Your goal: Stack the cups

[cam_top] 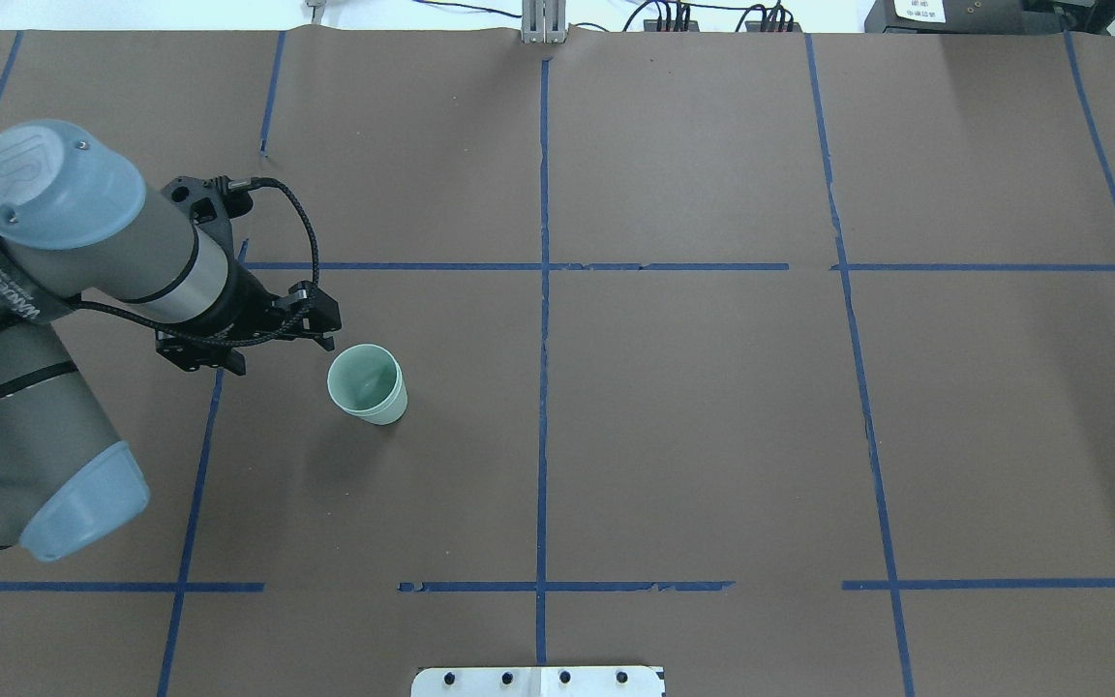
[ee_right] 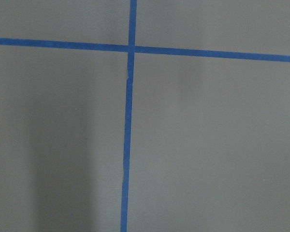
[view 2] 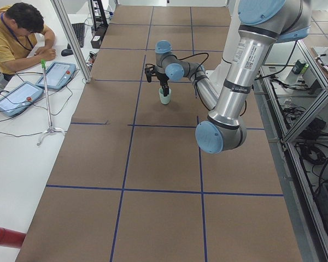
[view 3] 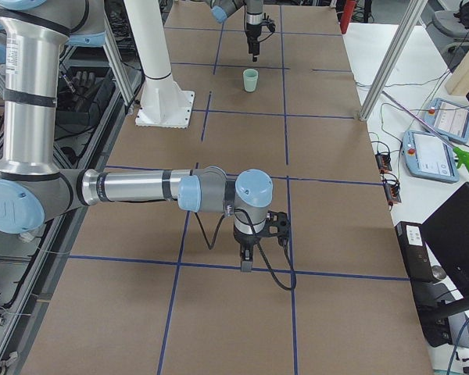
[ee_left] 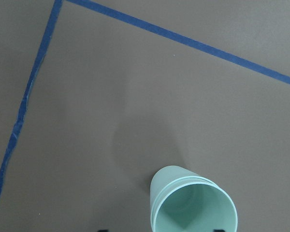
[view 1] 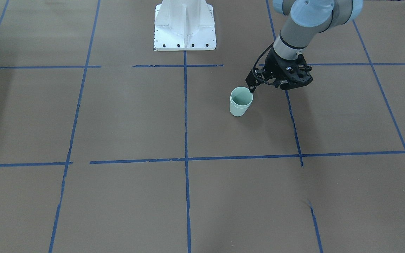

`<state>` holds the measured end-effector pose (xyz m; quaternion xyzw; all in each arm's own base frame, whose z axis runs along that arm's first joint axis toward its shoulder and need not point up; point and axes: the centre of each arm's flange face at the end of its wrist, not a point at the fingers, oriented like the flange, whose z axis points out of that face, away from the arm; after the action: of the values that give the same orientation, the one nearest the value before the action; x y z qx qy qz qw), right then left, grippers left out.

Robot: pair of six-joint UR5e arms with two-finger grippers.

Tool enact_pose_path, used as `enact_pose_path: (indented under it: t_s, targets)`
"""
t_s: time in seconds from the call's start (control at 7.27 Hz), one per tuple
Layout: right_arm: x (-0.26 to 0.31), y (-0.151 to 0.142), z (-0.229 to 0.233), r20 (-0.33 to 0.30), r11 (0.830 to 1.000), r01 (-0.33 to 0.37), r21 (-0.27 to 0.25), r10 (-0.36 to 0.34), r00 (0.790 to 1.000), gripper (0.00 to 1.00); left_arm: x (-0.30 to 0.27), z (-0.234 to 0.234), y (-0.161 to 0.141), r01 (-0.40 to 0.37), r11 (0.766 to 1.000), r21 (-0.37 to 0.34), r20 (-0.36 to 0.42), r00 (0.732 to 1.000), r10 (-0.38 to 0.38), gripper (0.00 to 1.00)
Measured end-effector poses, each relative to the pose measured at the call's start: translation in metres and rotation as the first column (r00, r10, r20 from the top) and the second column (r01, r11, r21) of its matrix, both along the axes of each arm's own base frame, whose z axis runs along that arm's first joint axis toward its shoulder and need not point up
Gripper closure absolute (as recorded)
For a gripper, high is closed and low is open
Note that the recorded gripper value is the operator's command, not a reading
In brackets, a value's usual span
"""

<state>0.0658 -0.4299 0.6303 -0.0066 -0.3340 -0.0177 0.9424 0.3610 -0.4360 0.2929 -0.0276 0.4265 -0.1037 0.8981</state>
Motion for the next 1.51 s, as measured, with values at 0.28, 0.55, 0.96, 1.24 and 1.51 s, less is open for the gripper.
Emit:
enact_pose_path:
  t_s: [0.28,0.55,0.96,1.24,1.51]
  targets:
    - [0.000,0.000,0.000,0.000,1.000,0.001,0.000,-0.001,1.000,0.00,-0.084,0.068,-0.031,-0.093,0.986,0.140,0.090,0.993,0.081,0.00]
    - [0.000,0.000,0.000,0.000,1.000,0.001,0.000,-0.001,1.000,0.00,-0.205,0.154,-0.043,-0.219,0.944,0.247,0.192,0.966,0.174,0.00]
    - [0.000,0.000,0.000,0.000,1.000,0.000,0.000,0.000,1.000,0.00,-0.360,0.271,-0.018,-0.306,0.912,0.274,0.264,0.936,0.234,0.00]
    - [0.000,0.000,0.000,0.000,1.000,0.000,0.000,0.000,1.000,0.00,-0.408,0.318,0.009,-0.283,0.925,0.254,0.211,0.949,0.233,0.00]
    - [0.000,0.000,0.000,0.000,1.000,0.000,0.000,0.000,1.000,0.00,-0.423,0.336,0.028,-0.284,0.924,0.255,0.180,0.953,0.243,0.00]
